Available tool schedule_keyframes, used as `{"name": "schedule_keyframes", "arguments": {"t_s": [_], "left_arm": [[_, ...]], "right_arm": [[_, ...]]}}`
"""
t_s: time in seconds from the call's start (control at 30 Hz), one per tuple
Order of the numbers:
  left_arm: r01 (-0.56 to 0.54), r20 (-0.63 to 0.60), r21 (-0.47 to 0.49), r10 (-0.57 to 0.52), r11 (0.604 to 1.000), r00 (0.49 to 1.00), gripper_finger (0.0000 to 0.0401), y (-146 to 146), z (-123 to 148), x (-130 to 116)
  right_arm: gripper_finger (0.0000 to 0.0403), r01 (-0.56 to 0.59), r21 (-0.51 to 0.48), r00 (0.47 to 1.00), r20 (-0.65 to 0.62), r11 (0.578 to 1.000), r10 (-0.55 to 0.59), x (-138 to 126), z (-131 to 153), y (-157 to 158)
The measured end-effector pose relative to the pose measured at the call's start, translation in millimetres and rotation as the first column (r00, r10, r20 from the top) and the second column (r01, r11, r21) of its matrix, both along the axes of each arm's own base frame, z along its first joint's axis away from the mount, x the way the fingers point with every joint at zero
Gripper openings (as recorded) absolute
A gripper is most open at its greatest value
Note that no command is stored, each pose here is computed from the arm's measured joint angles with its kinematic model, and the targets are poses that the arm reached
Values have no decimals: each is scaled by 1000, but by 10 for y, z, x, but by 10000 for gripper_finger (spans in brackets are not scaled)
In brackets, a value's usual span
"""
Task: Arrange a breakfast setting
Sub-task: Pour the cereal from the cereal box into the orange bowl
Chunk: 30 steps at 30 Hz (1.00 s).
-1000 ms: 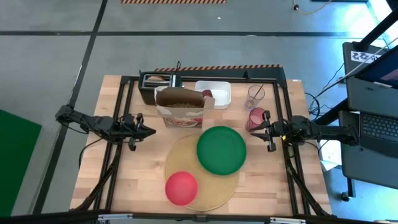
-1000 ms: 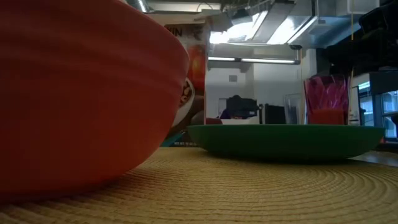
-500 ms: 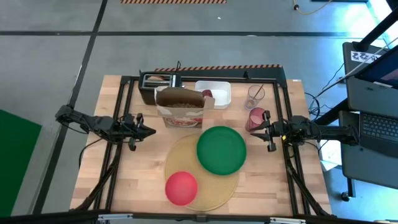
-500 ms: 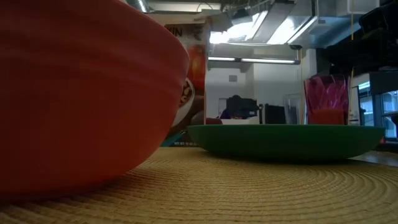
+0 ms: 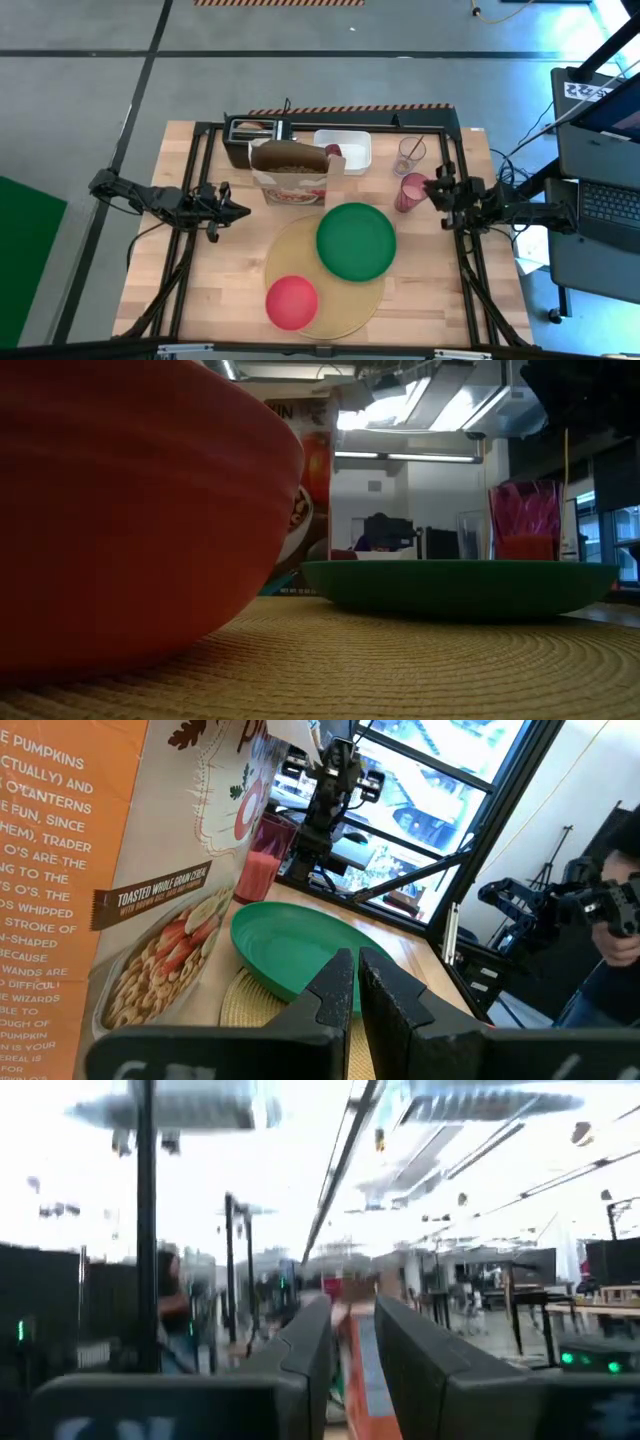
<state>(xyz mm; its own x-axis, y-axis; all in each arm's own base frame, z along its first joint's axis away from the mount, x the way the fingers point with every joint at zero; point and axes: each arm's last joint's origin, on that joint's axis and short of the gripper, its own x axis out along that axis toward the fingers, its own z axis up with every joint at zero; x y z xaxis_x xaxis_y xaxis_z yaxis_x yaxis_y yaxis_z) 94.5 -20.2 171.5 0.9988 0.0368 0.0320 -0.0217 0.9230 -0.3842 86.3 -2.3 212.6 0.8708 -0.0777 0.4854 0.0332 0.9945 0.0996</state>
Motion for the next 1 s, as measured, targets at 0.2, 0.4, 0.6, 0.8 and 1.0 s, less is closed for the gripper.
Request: {"name": "schedule_keyframes", "arguments": {"t_s": [0.2, 0.4, 0.6, 0.8, 1.0], "left_arm": [[0, 0, 0, 0, 1000, 1000, 15, 0, 0, 0], [-20, 1, 10, 20, 1000, 1000, 15, 6, 2, -1], [-119, 101, -83, 128, 989, 987, 15, 40, 104, -13], [-127, 305, -302, 222, 945, 926, 15, 82, 319, -75], [-232, 344, -313, 338, 921, 876, 15, 122, 384, -115]], "right_arm": [[85, 11, 101, 1000, 6, 995, -12, 1, -3, -17], [85, 164, 231, 981, 65, 959, -184, -41, 46, -76], [85, 200, 304, 949, 176, 931, -261, -97, 143, -100], [85, 277, 280, 935, 140, 919, -325, -51, 297, -112], [85, 400, 200, 906, 59, 895, -418, 101, 575, -125]]}}
